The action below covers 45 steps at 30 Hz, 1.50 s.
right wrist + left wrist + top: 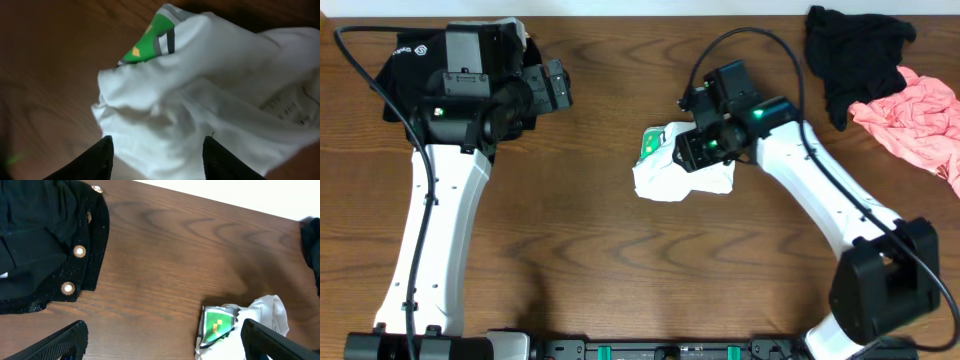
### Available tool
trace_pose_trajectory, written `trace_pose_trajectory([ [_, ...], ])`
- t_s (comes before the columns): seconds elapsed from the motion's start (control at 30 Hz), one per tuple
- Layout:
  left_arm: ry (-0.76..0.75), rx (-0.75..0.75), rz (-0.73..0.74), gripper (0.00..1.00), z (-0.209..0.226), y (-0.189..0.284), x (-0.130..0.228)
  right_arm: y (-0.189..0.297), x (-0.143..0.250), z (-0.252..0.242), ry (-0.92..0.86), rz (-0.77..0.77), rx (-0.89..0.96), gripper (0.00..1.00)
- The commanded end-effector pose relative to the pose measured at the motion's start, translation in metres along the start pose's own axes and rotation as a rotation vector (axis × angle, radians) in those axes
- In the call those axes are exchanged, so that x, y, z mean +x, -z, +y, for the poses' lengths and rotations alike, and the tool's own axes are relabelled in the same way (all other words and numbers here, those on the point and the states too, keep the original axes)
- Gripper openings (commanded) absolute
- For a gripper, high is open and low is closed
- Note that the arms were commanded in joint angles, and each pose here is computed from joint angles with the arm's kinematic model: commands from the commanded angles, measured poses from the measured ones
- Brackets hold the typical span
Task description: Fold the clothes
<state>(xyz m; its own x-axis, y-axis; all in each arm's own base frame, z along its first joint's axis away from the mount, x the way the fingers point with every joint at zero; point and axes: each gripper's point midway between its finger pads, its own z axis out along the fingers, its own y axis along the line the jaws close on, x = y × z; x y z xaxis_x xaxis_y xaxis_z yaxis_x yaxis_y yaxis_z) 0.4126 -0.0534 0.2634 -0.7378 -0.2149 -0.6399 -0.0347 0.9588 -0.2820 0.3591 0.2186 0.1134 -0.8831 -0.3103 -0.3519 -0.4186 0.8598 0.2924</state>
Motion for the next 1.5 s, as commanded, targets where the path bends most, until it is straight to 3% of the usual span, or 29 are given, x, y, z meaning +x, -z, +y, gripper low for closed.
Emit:
trace_pose_trajectory([
  [0.0,0.002,-0.004,-0.002,0.97,0.001,-0.001,-0.002,-0.024,0.006,-0.005,-0.007,0.046,0.03,0.55],
  [0.1,-0.015,-0.005,0.002,0.97,0.002,-0.001,-0.001,-0.037,0.01,-0.007,-0.008,0.071,0.031,0.51],
  [0.17,-0.015,-0.006,0.006,0.97,0.002,-0.001,0.0,-0.042,0.011,-0.007,-0.01,0.081,0.032,0.41],
  [0.23,-0.018,-0.007,0.009,0.97,0.002,-0.001,0.001,-0.043,0.012,-0.008,-0.01,0.085,0.033,0.17],
  [0.33,-0.018,-0.007,0.009,0.97,0.002,-0.001,0.001,-0.042,0.012,-0.009,-0.012,0.083,0.033,0.01],
  [0.53,-0.018,-0.007,0.009,0.97,0.002,-0.001,0.001,-0.034,0.019,-0.009,-0.046,0.11,0.023,0.01],
  [0.8,-0.025,-0.01,0.016,0.97,0.004,-0.004,0.004,0.009,0.061,-0.025,-0.173,0.255,0.085,0.01],
  [1.03,-0.023,-0.032,0.027,0.97,0.008,-0.009,0.005,0.043,0.059,-0.055,-0.269,0.201,0.111,0.01],
  [1.47,-0.017,-0.043,0.072,0.97,0.013,-0.025,0.013,0.064,0.122,-0.08,-0.386,0.438,0.221,0.01],
])
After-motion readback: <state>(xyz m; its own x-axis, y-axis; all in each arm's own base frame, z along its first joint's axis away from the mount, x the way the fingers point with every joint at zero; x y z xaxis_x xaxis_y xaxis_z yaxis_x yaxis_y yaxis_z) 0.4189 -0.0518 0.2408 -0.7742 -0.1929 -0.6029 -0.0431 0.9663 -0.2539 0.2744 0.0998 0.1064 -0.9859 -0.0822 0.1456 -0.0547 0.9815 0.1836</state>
